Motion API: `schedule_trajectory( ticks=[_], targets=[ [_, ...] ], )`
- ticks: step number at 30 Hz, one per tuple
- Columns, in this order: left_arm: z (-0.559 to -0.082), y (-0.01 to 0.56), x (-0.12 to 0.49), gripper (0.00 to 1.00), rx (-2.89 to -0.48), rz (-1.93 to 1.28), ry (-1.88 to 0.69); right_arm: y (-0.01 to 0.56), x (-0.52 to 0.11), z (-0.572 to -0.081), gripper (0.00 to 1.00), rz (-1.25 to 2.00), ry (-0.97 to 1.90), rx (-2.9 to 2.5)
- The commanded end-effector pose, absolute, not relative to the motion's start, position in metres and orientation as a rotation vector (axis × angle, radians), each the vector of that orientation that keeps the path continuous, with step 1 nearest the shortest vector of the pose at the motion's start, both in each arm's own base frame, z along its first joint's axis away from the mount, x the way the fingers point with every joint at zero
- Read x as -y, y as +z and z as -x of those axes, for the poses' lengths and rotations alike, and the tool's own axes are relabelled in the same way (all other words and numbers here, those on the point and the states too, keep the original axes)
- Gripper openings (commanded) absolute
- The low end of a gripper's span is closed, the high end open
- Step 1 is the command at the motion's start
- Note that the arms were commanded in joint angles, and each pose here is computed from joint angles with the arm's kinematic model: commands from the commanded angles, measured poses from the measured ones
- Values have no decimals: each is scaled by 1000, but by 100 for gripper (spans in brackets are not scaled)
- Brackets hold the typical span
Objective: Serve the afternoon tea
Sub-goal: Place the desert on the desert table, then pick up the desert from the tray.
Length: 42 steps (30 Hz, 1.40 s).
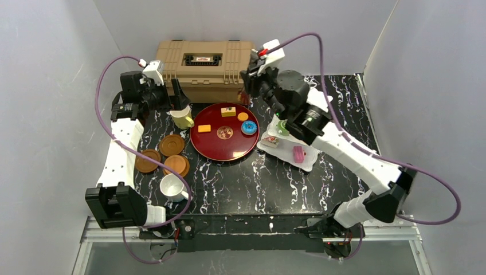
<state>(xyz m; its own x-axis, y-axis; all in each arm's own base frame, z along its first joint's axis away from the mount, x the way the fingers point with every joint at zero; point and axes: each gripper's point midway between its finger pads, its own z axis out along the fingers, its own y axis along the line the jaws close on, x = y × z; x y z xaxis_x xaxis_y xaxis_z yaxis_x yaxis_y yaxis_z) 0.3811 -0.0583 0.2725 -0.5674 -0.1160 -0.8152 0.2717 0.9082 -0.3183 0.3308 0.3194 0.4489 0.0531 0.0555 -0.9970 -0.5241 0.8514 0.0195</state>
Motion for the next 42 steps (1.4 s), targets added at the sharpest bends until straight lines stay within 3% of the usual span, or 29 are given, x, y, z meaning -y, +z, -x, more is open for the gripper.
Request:
schedule_trajectory(
  ticks=[1,15,42],
  targets=[
    [-381,266,43,98,-2172,-55,-500,424,-380,-332,39,429,706,-1430],
    [-388,270,26,99,-2156,-15,-499,317,-489,-368,47,631,944,-1483],
    [-391,269,15,99,-2144,16,-539,235,-524,-419,56,709,847,-1502]
  ],
)
